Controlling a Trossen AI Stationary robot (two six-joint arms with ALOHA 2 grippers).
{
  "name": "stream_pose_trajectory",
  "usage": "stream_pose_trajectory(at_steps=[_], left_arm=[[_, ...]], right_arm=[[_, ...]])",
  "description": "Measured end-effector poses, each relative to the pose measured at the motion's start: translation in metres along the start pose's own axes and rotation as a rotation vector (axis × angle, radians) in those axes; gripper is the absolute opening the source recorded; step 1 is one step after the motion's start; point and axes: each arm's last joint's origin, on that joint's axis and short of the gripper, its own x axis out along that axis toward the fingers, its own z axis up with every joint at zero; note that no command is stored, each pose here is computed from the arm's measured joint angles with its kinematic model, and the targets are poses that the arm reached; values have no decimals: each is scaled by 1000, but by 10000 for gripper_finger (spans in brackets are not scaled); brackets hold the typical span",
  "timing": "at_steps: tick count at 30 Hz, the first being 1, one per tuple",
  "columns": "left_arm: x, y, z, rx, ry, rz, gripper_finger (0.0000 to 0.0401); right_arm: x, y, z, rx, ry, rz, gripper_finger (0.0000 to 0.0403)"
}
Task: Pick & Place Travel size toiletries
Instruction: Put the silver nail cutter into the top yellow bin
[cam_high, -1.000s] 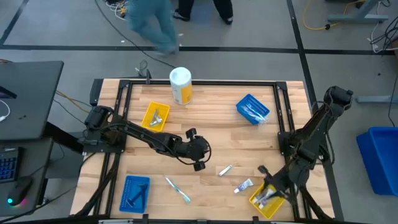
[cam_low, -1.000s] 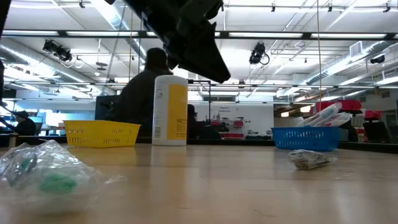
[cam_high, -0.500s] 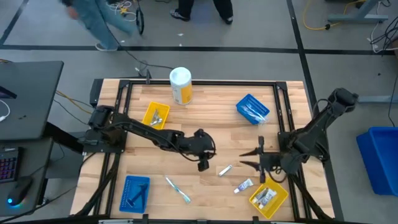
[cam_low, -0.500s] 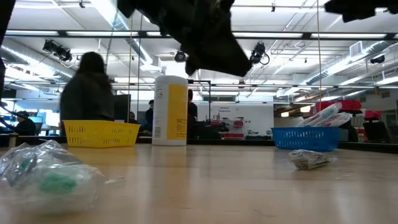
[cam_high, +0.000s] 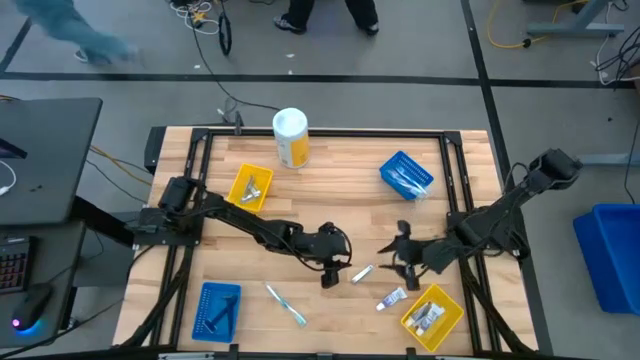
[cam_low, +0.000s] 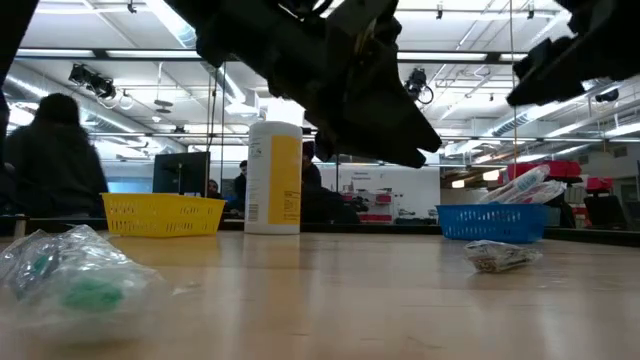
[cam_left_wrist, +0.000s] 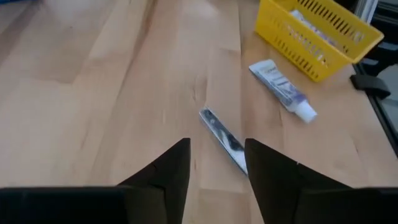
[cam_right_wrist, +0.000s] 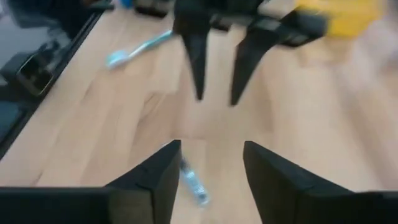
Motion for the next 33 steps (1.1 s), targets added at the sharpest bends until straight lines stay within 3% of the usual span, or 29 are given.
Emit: stream_pose_trajectory(at_steps=[4, 9, 17, 22, 28, 33], left_arm=[[-4, -1, 5, -1, -22, 21, 163], [-26, 2, 12, 12, 49, 76, 149], [-60, 3, 26, 30, 86, 148, 142], [-64, 4, 30, 32, 55, 208, 142], [-64, 6, 28, 28, 69, 226, 142], [-64, 8, 29, -76, 56, 232, 142]], right_arm=[[25, 4, -7, 8, 41, 22, 209], [62, 7, -26, 13, 153, 96, 232], [95, 0, -55, 13, 294, 97, 238], [101, -1, -59, -22, 306, 93, 209], [101, -1, -57, -68, 284, 115, 140], [103, -5, -55, -51, 273, 114, 99]])
